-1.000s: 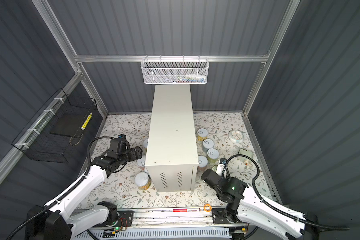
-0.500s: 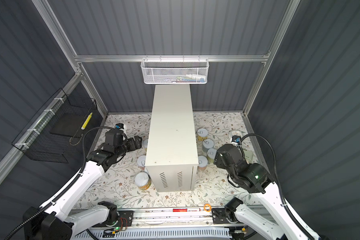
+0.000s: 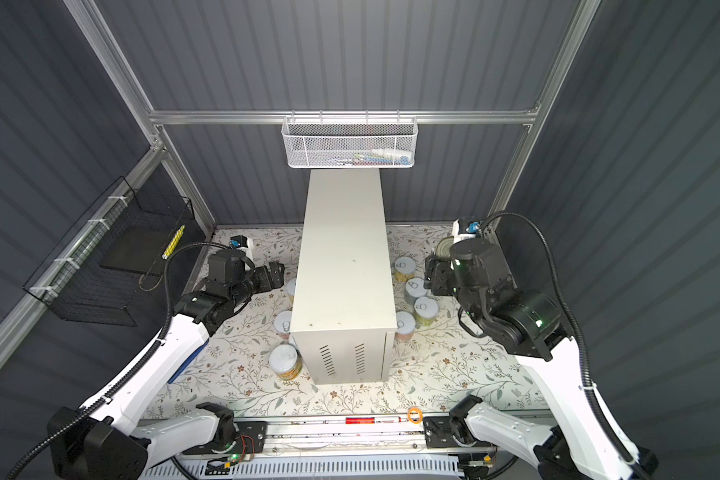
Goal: Place and organize the canned foods onto the counter
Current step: 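Lift the blue tomato can with the right gripper up onto the cabinet top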
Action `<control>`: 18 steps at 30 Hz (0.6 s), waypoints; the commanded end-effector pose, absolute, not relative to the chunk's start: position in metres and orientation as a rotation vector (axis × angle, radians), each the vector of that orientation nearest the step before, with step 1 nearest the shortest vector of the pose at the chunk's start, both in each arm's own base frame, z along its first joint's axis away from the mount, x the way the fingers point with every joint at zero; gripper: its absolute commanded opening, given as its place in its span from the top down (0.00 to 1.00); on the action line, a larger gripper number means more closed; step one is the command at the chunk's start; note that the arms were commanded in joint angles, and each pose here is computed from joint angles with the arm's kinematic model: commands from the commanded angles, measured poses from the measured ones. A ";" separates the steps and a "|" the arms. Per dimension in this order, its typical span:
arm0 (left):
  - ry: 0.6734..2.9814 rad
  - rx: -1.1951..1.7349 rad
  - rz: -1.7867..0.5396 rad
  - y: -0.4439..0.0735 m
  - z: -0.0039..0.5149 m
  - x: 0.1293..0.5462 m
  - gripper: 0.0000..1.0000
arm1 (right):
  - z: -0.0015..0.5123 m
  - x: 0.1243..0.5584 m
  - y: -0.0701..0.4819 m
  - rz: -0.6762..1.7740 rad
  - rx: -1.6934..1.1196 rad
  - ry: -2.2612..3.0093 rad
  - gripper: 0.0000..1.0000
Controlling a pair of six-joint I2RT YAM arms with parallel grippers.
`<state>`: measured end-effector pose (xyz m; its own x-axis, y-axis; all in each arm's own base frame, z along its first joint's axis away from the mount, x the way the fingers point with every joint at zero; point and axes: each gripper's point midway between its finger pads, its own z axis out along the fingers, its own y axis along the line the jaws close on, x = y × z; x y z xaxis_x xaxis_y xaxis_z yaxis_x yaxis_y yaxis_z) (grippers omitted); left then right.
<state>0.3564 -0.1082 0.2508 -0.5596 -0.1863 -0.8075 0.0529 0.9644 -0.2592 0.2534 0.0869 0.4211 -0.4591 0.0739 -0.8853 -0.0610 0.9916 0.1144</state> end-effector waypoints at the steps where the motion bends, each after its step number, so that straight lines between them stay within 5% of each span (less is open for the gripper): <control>1: 2.088 -0.059 -0.310 -0.106 0.278 0.363 0.03 | 0.482 0.260 0.101 0.252 -0.051 1.876 1.00; 18: 2.047 -0.083 -0.314 -0.101 0.291 0.371 0.03 | 0.524 0.319 0.195 0.421 -0.273 1.859 1.00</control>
<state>0.3673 -0.1009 0.2839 -0.4999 -0.1898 -0.8450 0.0648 0.9648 -0.2551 0.3243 0.1822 0.4807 -0.4376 -0.0345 -0.8985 -0.3161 0.9414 0.1178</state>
